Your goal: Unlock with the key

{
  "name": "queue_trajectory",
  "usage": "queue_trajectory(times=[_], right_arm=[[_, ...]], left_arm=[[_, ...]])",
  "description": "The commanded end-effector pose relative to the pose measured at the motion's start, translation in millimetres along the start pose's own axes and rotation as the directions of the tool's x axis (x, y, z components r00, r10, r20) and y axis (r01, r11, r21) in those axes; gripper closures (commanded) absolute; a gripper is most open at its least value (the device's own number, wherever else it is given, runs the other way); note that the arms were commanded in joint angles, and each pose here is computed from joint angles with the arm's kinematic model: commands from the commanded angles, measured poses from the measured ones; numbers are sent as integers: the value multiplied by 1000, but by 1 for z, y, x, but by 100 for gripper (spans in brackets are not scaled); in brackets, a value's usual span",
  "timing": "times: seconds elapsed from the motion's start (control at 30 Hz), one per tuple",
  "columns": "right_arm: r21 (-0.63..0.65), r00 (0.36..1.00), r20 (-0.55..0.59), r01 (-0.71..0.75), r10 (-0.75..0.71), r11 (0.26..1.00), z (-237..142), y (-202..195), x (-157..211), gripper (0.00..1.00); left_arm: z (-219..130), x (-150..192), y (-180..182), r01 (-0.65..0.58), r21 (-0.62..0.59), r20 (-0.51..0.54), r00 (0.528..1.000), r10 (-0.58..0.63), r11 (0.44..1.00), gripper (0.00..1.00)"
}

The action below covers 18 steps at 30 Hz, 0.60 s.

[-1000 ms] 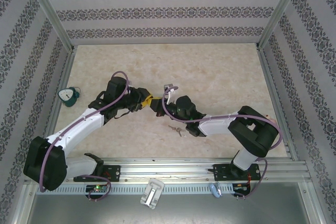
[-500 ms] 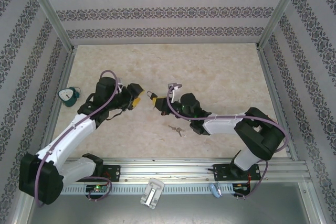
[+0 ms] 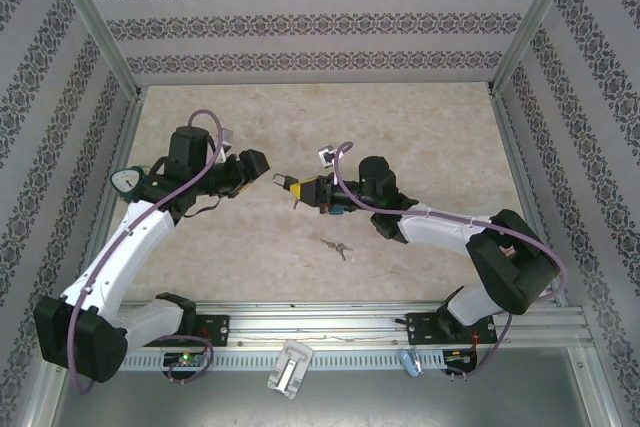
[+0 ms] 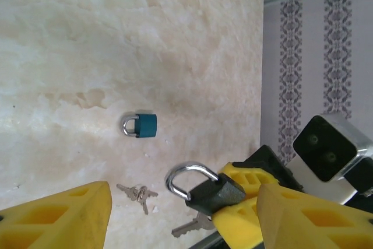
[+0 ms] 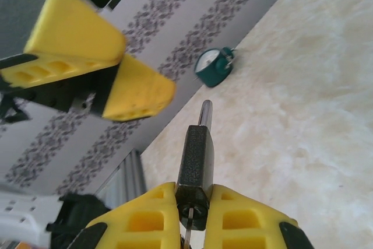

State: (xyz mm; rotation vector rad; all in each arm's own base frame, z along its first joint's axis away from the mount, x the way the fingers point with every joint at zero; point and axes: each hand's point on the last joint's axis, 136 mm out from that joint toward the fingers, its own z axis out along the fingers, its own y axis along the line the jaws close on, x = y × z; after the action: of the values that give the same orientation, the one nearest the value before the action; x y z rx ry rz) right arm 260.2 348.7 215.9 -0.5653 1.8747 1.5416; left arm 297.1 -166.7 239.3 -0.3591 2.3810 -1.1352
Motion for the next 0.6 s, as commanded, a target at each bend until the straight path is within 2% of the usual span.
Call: queue_trajectory(times=[0.0, 0.57], right_arm=[[-117, 995, 3, 97, -98, 988, -5, 34, -15, 96], [-187, 991, 0, 131, -134, 974, -10, 54, -23, 97]], left_arm=[[-1, 11, -1, -62, 6, -83, 995, 62, 998, 34], [7, 24, 12, -67, -33, -166, 984, 60, 997, 40]])
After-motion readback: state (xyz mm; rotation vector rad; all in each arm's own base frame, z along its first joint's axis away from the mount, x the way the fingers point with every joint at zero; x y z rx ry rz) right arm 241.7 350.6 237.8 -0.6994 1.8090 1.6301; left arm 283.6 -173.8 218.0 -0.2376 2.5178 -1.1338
